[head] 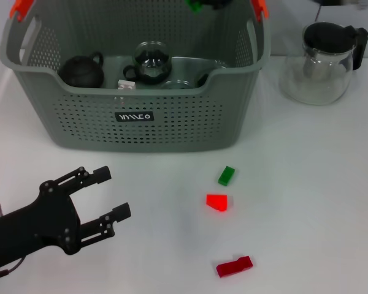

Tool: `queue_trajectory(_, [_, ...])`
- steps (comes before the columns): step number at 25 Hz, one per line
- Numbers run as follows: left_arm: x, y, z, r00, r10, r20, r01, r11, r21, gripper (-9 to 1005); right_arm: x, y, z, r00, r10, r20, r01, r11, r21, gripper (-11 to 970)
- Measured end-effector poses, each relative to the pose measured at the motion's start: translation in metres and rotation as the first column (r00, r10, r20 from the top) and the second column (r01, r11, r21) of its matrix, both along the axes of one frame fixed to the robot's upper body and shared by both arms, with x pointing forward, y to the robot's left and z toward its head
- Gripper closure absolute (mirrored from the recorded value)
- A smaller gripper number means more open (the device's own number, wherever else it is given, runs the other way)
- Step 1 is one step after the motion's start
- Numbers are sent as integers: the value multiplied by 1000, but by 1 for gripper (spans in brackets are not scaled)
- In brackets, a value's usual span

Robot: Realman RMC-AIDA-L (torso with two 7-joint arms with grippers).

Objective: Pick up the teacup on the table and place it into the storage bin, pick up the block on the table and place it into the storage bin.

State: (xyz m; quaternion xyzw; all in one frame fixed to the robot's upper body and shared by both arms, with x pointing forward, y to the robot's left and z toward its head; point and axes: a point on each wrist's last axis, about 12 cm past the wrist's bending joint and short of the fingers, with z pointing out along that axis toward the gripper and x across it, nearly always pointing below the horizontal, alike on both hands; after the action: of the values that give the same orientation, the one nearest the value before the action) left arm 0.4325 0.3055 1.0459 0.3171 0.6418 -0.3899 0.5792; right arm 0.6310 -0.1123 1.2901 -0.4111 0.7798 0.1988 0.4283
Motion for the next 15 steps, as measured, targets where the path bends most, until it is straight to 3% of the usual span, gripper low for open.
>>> queue_trajectory(6, [1, 0, 0, 1000, -2, 2, 2, 1000, 0, 233, 45, 37, -41, 998, -62, -28, 60, 995, -79, 853])
queue_trajectory(9, [1, -1, 1, 1000, -3, 3, 3, 1000, -1, 233, 55, 52, -55, 998, -56, -39, 51, 991, -121, 821])
queue_trajectory(15, [1, -1, 1, 1000, -3, 3, 3, 1000, -1, 233, 56, 56, -53, 999, -35, -15, 32, 990, -135, 758])
